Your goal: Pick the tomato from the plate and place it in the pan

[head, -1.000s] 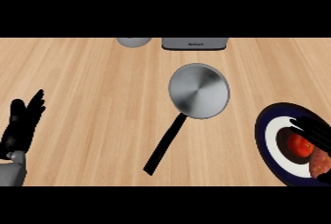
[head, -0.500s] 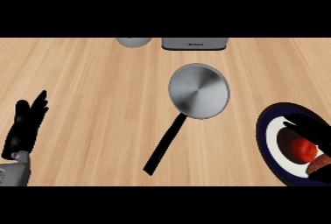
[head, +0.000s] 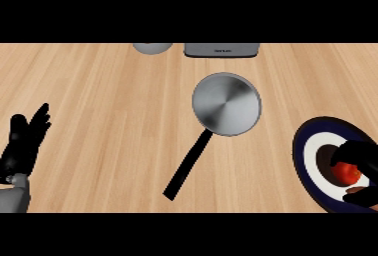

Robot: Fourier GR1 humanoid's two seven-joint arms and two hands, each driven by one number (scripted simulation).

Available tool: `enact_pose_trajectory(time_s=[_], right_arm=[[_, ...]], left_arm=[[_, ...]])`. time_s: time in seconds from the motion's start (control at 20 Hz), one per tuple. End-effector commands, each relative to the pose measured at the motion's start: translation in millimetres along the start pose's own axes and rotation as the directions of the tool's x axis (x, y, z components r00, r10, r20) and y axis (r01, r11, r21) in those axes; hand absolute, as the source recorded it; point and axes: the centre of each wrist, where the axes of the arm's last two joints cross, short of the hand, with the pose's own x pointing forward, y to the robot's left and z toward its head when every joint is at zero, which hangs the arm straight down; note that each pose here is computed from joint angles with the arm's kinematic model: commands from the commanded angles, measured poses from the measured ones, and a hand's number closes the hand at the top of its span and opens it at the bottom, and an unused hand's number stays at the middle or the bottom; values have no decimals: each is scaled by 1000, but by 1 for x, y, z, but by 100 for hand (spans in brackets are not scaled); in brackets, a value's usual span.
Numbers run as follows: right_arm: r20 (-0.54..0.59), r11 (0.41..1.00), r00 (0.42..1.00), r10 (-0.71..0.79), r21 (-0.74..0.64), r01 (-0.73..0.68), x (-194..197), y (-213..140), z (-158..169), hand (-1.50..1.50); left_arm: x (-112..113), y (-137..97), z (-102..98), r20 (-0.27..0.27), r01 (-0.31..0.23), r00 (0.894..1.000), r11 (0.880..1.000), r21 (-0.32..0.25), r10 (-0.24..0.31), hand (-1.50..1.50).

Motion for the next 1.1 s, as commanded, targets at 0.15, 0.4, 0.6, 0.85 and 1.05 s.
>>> enact_pose_trajectory(time_s=[0.15,0.4,0.6,0.85,1.05], right_arm=[[31,996,999,39,-87,-36,1,-6,-10,150],[-81,996,994,-75,-61,70,1,1,-4,150],[-525,982,842,-123,59,181,-2,18,36,150],[-567,983,805,-171,-152,102,14,-40,-9,150],[-438,912,867,-239,-407,46,33,-77,-33,150]], left_arm=[[-23,-13,1,-7,-1,1000,1000,-13,1,0],[-17,11,-8,1,-9,1000,1000,-11,9,0],[-20,7,-1,-15,6,1000,1000,12,-6,0],[-13,9,-9,-18,-4,1000,999,45,5,0],[-18,-1,-2,-22,-8,1000,1000,4,8,0]])
